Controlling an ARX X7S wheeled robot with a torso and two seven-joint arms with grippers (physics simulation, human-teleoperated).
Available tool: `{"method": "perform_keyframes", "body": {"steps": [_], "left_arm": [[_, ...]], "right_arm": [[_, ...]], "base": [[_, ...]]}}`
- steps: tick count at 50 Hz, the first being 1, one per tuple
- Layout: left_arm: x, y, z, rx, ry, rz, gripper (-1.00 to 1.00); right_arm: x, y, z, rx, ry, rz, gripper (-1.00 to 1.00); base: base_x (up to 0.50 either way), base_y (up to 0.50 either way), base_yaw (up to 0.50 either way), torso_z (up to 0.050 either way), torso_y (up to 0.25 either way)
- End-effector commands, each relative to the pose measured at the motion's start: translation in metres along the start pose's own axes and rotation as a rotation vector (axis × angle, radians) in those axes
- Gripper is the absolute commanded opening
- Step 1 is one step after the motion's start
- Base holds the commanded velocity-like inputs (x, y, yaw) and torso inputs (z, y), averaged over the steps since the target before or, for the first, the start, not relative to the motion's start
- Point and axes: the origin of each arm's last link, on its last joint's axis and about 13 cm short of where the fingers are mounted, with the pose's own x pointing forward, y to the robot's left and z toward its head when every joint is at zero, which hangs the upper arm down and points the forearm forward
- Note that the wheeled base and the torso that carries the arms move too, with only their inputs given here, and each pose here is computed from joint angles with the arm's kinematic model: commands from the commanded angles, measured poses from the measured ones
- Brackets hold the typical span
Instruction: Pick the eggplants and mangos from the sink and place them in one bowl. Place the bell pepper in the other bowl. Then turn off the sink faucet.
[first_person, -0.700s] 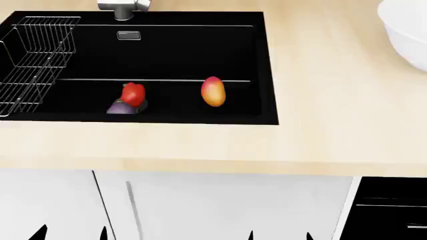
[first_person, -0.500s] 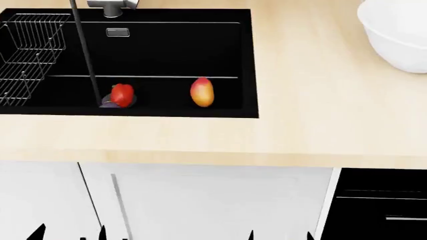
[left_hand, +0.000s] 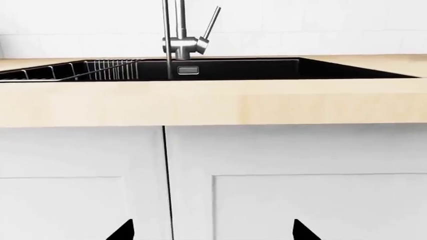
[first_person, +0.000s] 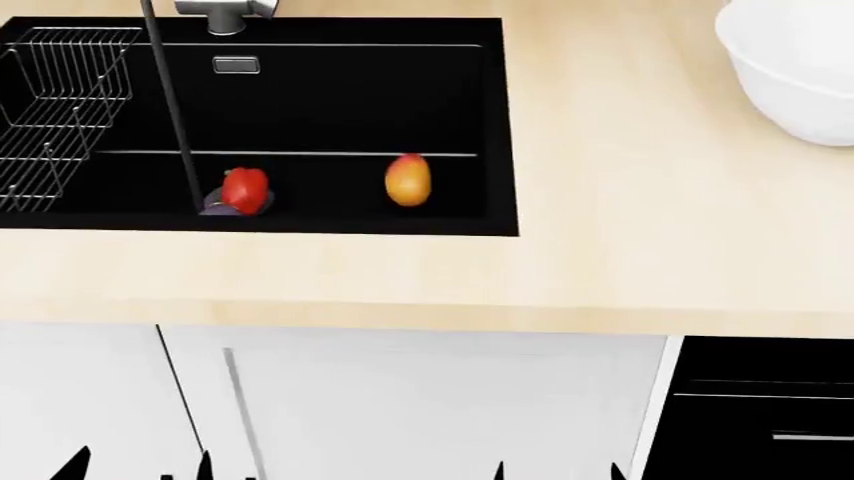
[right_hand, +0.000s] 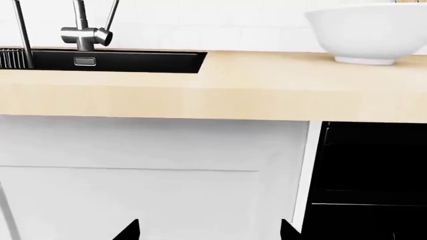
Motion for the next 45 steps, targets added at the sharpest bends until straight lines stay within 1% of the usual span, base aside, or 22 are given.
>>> {"method": "perform_keyframes", "body": {"steps": [1, 19, 25, 45], "left_arm": [[0.0005, -0.0015, 0.0, 0.005, 0.002, 0.0, 1.0], [-0.0006, 0.0008, -0.0007, 0.008, 0.005, -0.005, 1.0], [-0.0015, 0.0005, -0.0002, 0.016, -0.001, -0.021, 1.0], [-0.0008, -0.0001, -0.0002, 0.006, -0.004, -0.014, 1.0]], "right_arm": [[0.0001, 0.0007, -0.0004, -0.012, 0.01, 0.013, 1.0], [-0.0004, 0.0004, -0.0001, -0.025, 0.008, 0.002, 1.0], [-0.0009, -0.0004, 0.0002, -0.022, 0.007, -0.018, 1.0], [-0.0006, -0.0001, 0.0002, -0.033, 0.021, -0.031, 1.0]], "base": [[0.08, 0.24, 0.0, 0.0, 0.0], [0.19, 0.5, 0.0, 0.0, 0.0], [0.0, 0.09, 0.0, 0.0, 0.0], [0.0, 0.0, 0.0, 0.047, 0.0]]}}
